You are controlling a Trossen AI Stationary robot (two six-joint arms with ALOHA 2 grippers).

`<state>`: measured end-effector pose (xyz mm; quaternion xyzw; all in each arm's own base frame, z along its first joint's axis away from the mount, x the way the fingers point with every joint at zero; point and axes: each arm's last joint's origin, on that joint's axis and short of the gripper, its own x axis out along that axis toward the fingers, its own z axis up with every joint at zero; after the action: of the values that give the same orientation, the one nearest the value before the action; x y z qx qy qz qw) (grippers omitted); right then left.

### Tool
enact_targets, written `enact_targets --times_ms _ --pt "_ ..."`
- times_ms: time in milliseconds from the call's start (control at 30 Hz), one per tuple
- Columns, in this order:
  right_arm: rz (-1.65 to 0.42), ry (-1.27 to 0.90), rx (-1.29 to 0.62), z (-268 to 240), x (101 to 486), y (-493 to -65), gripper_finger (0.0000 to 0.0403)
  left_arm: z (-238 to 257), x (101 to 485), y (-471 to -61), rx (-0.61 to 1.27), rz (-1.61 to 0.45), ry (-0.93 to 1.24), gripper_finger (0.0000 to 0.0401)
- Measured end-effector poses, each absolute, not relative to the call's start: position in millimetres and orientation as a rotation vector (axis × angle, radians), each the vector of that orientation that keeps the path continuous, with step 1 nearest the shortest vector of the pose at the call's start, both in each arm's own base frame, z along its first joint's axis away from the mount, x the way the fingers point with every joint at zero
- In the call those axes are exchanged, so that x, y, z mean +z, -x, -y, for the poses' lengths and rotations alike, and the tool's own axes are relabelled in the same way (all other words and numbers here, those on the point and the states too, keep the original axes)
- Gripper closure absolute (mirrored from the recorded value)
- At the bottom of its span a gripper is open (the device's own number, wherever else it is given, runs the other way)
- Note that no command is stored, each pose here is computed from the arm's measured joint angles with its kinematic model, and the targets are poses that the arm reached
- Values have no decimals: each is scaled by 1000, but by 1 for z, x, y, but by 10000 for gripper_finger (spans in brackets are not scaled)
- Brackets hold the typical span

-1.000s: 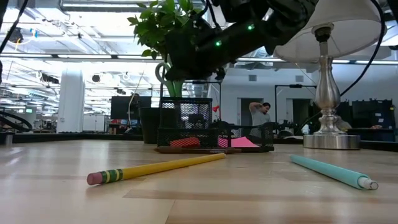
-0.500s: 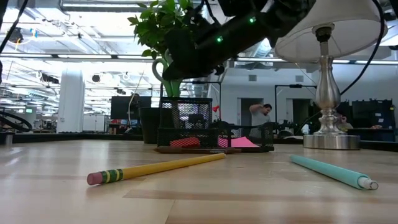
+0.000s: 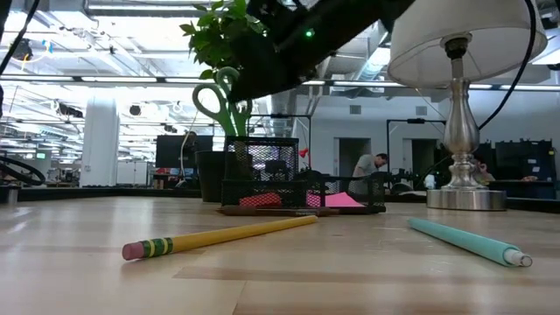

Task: Pick and place office supplies into organizer
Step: Put the brown pen into the black desk organizer

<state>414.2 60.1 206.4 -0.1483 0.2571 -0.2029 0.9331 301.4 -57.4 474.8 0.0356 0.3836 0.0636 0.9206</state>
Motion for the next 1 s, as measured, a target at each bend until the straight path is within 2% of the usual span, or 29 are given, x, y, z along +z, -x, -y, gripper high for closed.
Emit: enact_targets --times_ms 300,633,767,833,1000 --pt "-781 465 -482 -99 230 -378 231 57 472 -298 146 -831 -57 326" --pt "-1090 278 -396 -144 236 -317 260 59 458 -291 230 -962 -10 326" --pt "-1119 191 -473 -155 234 -301 268 72 450 -290 233 -987 -38 326" --pt "-1121 196 -576 -156 236 -289 272 79 445 -290 254 -997 -64 326" --pt "-1007 226 -757 -163 251 -253 282 91 429 -289 397 -982 -120 326"
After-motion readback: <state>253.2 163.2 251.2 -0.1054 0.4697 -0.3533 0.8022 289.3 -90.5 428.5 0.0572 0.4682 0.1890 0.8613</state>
